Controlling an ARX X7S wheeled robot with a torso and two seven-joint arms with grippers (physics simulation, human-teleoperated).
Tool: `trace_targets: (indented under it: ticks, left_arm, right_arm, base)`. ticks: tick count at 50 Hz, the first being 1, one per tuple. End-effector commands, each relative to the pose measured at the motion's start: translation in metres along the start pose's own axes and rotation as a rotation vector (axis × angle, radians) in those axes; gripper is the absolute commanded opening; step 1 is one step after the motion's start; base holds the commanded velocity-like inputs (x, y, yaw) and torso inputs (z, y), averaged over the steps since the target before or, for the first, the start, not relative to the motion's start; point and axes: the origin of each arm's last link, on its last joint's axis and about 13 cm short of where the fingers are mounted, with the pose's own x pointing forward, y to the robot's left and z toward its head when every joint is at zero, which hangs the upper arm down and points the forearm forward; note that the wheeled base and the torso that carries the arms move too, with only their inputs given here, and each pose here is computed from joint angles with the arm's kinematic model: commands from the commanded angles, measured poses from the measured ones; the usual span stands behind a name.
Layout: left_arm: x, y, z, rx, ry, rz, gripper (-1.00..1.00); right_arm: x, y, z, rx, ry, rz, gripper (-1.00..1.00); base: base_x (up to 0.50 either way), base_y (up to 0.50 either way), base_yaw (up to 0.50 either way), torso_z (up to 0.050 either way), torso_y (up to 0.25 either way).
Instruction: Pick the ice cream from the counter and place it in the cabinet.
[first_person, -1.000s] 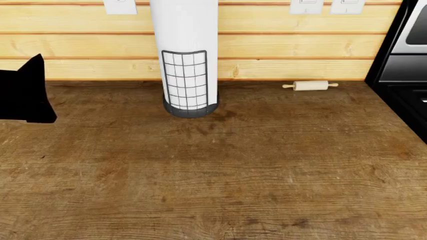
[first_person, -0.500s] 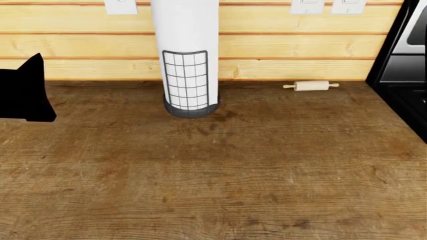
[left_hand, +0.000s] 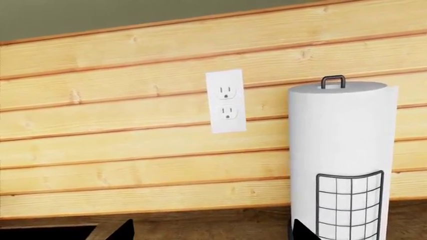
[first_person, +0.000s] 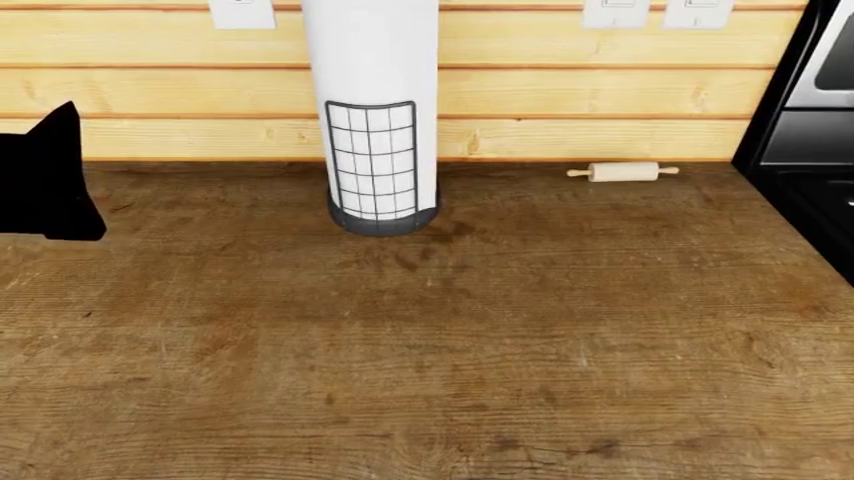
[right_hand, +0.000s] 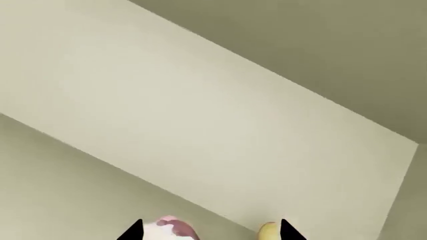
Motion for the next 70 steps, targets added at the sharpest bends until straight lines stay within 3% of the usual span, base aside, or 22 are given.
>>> trace_targets:
  ticks: [1,12,27,56,70]
  left_arm:
    - [-0.001,0.000,0.001,0.004,-0.001,0.002,1.00]
    - [0.000,-0.001,0.003,0.006,-0.003,0.003,1.00]
    - [-0.003,0.000,0.004,0.003,-0.006,0.007,1.00]
    - [0.000,0.000,0.002,-0.006,-0.004,0.000,1.00]
    - [0.001,-0.001,0.003,-0.007,-0.005,-0.005,1.00]
  right_arm:
    - [-0.002,-0.005,-0.022,0.216,0.123,0.162,1.00]
    - [-0.022,-0.020,0.010,0.198,0.047,0.119,1.00]
    - [-0.045,-0.022,0.027,0.212,0.000,0.134,1.00]
    - [-0.093,-0.022,0.052,0.205,-0.055,0.142,1.00]
    - [-0.112,-0.019,0.043,0.192,-0.071,0.136,1.00]
  base:
    - [0.00,0.00,0.00,0.000,0.000]
    - [0.00,0.00,0.00,0.000,0.000]
    - [0.00,0.00,0.00,0.000,0.000]
    - [0.00,0.00,0.00,0.000,0.000]
    - [0.00,0.00,0.00,0.000,0.000]
